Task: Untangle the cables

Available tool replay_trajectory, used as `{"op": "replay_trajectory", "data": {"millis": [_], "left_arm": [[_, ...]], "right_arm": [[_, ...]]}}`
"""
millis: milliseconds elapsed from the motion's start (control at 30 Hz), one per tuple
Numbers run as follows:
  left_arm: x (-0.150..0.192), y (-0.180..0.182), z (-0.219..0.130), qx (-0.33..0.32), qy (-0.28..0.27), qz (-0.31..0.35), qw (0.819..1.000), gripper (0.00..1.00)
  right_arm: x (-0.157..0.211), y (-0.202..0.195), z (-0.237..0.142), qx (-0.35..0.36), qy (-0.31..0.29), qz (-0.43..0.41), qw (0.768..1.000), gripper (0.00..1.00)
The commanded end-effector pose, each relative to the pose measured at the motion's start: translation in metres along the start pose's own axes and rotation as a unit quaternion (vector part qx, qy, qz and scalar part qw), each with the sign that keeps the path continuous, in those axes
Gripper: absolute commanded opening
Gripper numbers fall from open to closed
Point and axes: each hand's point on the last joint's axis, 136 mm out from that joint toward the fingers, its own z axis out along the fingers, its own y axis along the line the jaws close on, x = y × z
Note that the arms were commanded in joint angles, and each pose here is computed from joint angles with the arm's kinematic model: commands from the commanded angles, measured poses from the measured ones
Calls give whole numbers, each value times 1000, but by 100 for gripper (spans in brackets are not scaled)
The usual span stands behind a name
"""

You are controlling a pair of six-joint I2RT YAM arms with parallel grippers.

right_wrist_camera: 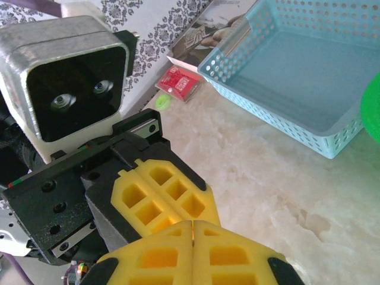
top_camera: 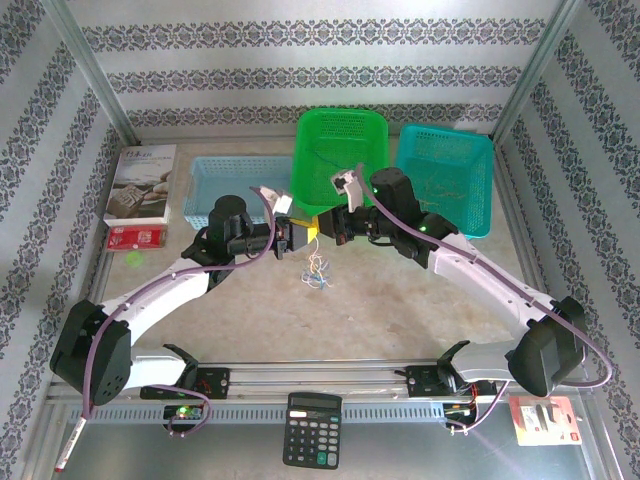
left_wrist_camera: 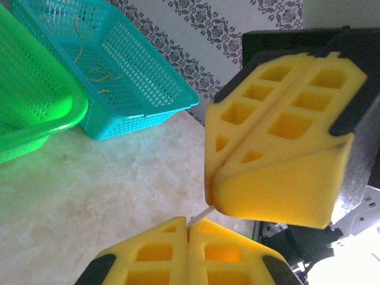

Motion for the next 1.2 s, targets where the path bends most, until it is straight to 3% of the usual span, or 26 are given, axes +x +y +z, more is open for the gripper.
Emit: {"op": "replay_trajectory", "data": {"millis": [0,67,100,267,567,967,1167], "left_arm": [[-20,-11,-1,12,-33,24,999,0],[-22,-11,-2,9,-40,23,999,0],[-24,-11,-3,7,-43,22,999,0],[-34,-13,-9,-5,-66,15,998,0],[-50,-21,-16,-13,-88,9,996,0],[-73,-22,-20,-30,-123,-18,992,0],[-95,-33,-23,-19,-148,-37,988,0]], "right_arm": [[-16,4,-11,-3,-31,-2,1000,7],[-15,-4,-18,12,-43,6,999,32],[-14,-9,-22,20,-50,11,999,40],[5,-33,-38,54,-80,29,995,59],[47,-39,-19,65,-87,-43,993,70],[49,-33,32,56,-97,-75,991,71],[58,-56,54,88,-104,-64,989,70]]}}
